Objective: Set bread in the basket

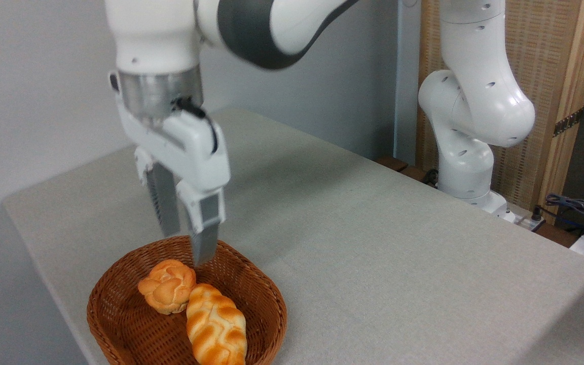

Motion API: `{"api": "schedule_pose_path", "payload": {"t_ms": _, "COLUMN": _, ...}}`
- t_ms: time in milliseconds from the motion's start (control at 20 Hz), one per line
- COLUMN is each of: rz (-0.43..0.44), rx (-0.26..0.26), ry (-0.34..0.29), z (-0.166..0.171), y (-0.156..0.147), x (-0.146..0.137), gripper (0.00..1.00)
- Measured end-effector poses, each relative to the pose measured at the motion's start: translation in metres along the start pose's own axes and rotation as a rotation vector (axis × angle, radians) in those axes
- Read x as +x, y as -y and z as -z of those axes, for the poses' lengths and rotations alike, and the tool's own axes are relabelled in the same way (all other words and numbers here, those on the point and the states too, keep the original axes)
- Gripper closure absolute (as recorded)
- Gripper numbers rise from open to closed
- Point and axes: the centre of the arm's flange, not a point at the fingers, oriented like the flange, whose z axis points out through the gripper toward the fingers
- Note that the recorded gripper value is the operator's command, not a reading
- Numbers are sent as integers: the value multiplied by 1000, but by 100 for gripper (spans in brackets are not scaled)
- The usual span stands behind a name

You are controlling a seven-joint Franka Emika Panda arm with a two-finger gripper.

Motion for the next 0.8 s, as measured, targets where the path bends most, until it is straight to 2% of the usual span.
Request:
{"api": "schedule_pose_path", "payload": {"t_ms": 100, "rz": 28, "rx": -52, "ry": 11, "z": 27, "y": -2, "x": -16, "gripper": 0}}
{"api": "schedule_pose_path", "payload": {"t_ms": 250, "rz": 85, "rx": -93, "ry": 17, "z": 59, "y": -14, "x": -26, "gripper": 0}}
{"api": "schedule_pose_path", "payload": {"t_ms": 450, "rz": 70, "rx": -101, "ry": 5, "z": 72, "y": -46, "x": -8, "gripper": 0}}
{"api": "schedule_pose_path", "payload": {"t_ms": 600, "rz": 83, "rx": -113, "ry": 20, "z": 73, "y": -52, "x": -8, "gripper": 0}}
{"api": "schedule_pose_path", "payload": {"t_ms": 800, "rz": 60, "rx": -94, "ry": 66, "z": 66, "y": -59, "x": -6, "gripper": 0}}
